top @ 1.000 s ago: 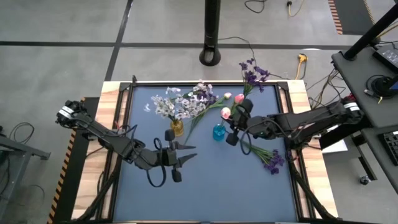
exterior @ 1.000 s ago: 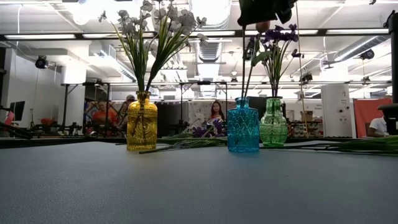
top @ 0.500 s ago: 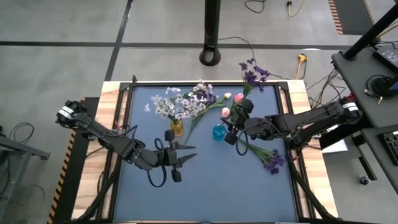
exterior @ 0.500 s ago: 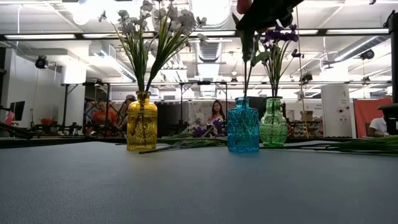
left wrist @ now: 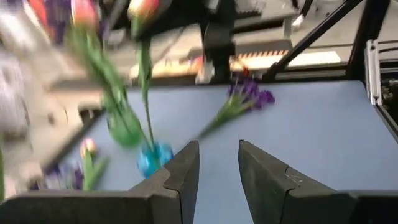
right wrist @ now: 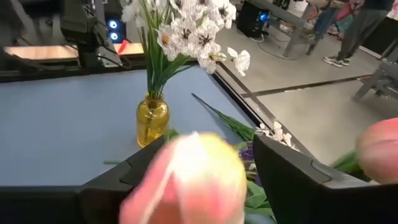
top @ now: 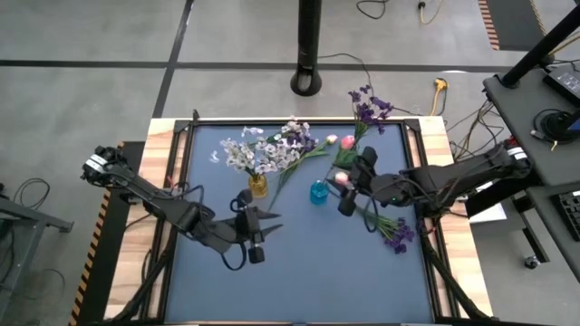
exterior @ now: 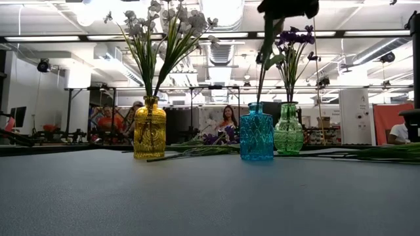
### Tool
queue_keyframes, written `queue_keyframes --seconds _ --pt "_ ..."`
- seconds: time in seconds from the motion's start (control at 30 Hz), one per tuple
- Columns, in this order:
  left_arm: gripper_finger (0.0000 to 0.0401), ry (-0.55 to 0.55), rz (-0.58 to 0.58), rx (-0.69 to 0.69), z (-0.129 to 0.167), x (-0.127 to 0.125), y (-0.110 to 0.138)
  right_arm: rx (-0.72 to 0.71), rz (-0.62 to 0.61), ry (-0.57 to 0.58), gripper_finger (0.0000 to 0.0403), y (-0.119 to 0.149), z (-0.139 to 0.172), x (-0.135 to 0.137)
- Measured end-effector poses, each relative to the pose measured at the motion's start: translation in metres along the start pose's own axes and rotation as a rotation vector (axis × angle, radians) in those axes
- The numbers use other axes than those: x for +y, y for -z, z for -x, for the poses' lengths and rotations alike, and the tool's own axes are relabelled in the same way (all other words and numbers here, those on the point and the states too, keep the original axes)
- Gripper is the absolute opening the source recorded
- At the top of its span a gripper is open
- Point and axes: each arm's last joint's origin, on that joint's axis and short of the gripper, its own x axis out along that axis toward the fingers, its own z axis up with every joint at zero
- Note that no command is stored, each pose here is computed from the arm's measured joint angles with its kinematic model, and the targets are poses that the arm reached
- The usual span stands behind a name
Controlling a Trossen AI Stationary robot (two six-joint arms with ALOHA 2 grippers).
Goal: Sort flowers into vase by color
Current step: Put the bottom pink tulip into the blue flower vase, then put the top violet flowers into the green flower vase
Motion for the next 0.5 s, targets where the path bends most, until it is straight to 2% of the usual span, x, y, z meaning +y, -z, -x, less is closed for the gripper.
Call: queue_keyframes --seconds 0.1,0.17,0.37,0.5 --pt "0.0096 -0.021 0.107 0.101 -0.005 -0.005 0.017 -0.02 -0.013 -0.016 0.0232 -0.003 0.008 -0.001" --pt "0.0096 -0.036 0.127 0.155 -0.013 -0.012 0.03 -0.033 -0.019 -0.026 0.0238 -0.005 0.013 -0.003" --pt "0.0104 0.053 0.098 0.292 -0.035 -0.035 0.054 -0.058 -0.028 -0.056 0.0254 -0.009 0.027 -0.006" --pt "0.0128 0.026 0.073 0.355 -0.042 -0.041 0.056 -0.075 -0.033 -0.084 0.0266 -0.01 0.035 -0.005"
